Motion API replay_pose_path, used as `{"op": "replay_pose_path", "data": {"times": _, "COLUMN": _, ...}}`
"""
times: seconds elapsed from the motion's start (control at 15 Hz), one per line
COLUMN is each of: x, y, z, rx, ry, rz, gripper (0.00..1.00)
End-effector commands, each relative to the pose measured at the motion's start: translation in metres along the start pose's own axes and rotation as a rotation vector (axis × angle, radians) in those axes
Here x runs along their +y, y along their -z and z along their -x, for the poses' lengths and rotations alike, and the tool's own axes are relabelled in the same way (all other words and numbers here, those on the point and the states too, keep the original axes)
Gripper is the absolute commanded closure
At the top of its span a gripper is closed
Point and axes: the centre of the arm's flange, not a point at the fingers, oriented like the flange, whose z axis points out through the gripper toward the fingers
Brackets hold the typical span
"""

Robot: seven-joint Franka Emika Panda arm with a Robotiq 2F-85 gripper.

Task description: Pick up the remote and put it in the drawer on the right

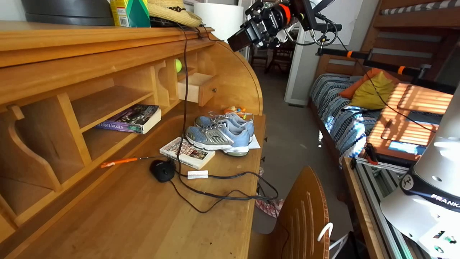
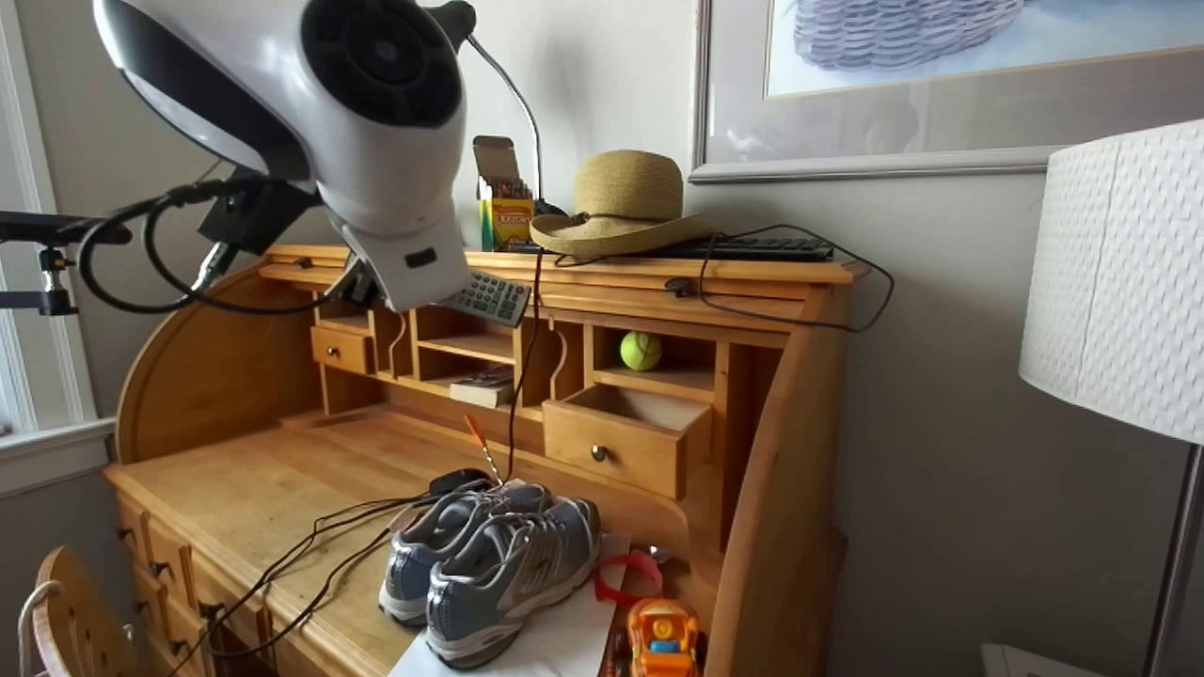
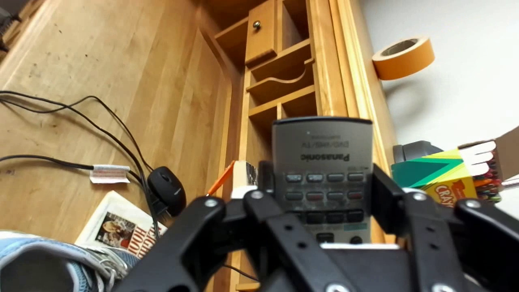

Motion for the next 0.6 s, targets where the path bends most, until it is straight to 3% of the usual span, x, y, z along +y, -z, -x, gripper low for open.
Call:
{"op": "replay_pose_path", "data": {"times": 0.0, "x": 0.006, "y": -0.003, "z": -0.007, "rx": -0.016, "ry": -0.017, "rz": 0.005, "gripper": 0.44}}
{"op": "replay_pose_path", "data": {"times": 0.13, "x": 0.014, "y": -0.008, "z": -0.015, "rx": -0.030, "ry": -0.038, "rz": 0.011, "gripper": 0.44}}
{"op": "replay_pose_path", "data": {"times": 0.2, "x": 0.015, "y": -0.012, "z": -0.013, "rx": -0.023, "ry": -0.021, "rz": 0.012, "gripper": 0.69}}
{"op": "replay_pose_path", "data": {"times": 0.4, "x": 0.016, "y": -0.007, "z": -0.025, "rx": -0.161, "ry": -0.007, "rz": -0.002, "gripper": 0.69}}
{"op": "replay_pose_path", "data": {"times": 0.53, "x": 0.019, "y": 0.001, "z": -0.036, "rx": -0.247, "ry": -0.020, "rz": -0.060, "gripper": 0.69}}
